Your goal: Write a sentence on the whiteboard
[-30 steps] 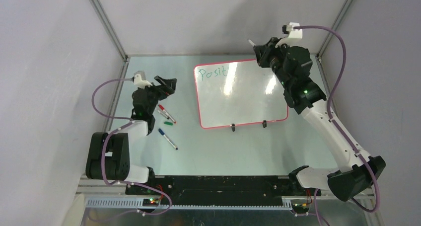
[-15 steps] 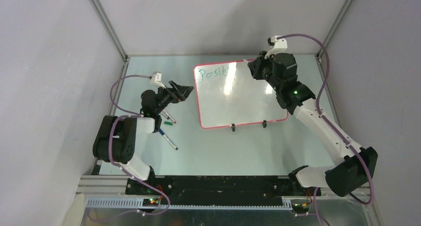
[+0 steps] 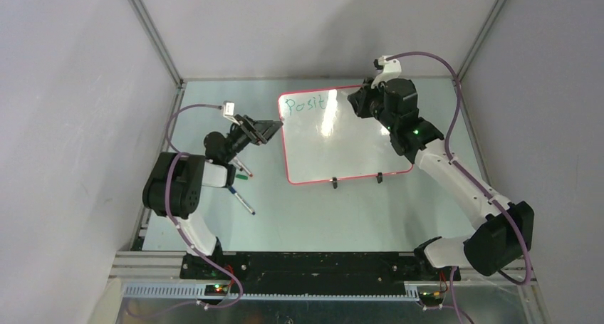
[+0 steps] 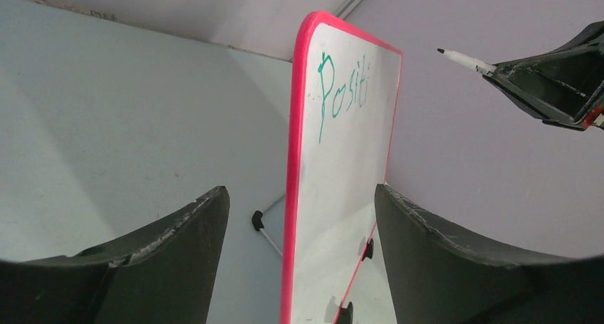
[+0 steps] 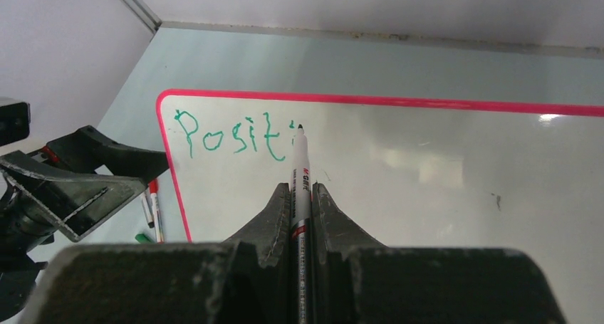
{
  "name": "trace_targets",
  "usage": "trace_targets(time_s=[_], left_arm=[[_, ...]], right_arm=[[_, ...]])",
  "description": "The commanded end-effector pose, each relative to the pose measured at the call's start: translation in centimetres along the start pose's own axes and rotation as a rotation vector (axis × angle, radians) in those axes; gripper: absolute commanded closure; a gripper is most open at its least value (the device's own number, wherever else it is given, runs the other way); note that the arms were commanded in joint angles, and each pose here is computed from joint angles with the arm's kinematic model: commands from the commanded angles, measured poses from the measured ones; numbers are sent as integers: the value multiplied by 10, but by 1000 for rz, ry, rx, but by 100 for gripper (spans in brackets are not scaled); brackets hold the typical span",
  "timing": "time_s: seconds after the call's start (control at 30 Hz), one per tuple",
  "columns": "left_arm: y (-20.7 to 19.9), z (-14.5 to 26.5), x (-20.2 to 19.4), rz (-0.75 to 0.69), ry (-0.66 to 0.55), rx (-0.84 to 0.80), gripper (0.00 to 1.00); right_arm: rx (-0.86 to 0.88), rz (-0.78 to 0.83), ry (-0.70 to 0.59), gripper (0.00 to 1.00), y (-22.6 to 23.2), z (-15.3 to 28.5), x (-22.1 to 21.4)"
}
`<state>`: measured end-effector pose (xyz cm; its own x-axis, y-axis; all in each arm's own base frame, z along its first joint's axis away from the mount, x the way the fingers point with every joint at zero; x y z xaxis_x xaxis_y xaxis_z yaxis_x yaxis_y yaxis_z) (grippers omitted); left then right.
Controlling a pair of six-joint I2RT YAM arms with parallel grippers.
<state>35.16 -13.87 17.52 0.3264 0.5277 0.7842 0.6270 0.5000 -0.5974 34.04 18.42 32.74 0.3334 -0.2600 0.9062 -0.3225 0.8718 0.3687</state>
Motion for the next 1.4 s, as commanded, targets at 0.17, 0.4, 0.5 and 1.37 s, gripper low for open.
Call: trace_targets(time_s=[0.17,0.4,0.5,1.37], left_arm=[[-3,-25,4,30,33,-123,36],[-2,-29,-3,77,65,-173,51],[-4,-23,-8,84,63,-165,53],[-2,-19,-18,94,68,-134,100]], right_arm=[[81,30,-40,100,21,-6,1],[89,31,-46,100,27,-6,1],[79,30,-44,100,26,-5,0],[39,17,-57,100,32,-1,-7]])
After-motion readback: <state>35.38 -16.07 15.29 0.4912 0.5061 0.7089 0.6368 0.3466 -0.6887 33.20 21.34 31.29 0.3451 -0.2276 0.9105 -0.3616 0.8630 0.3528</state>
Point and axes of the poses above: each gripper's point midway between its finger pads, its own z axis back along the fingers, its own y axis along the line the jaws close on, x = y × z, the point moved 6 cm from there along z, back along the fingers, and after that the axes turned 6 degrees about -z, right-handed, at the moved point
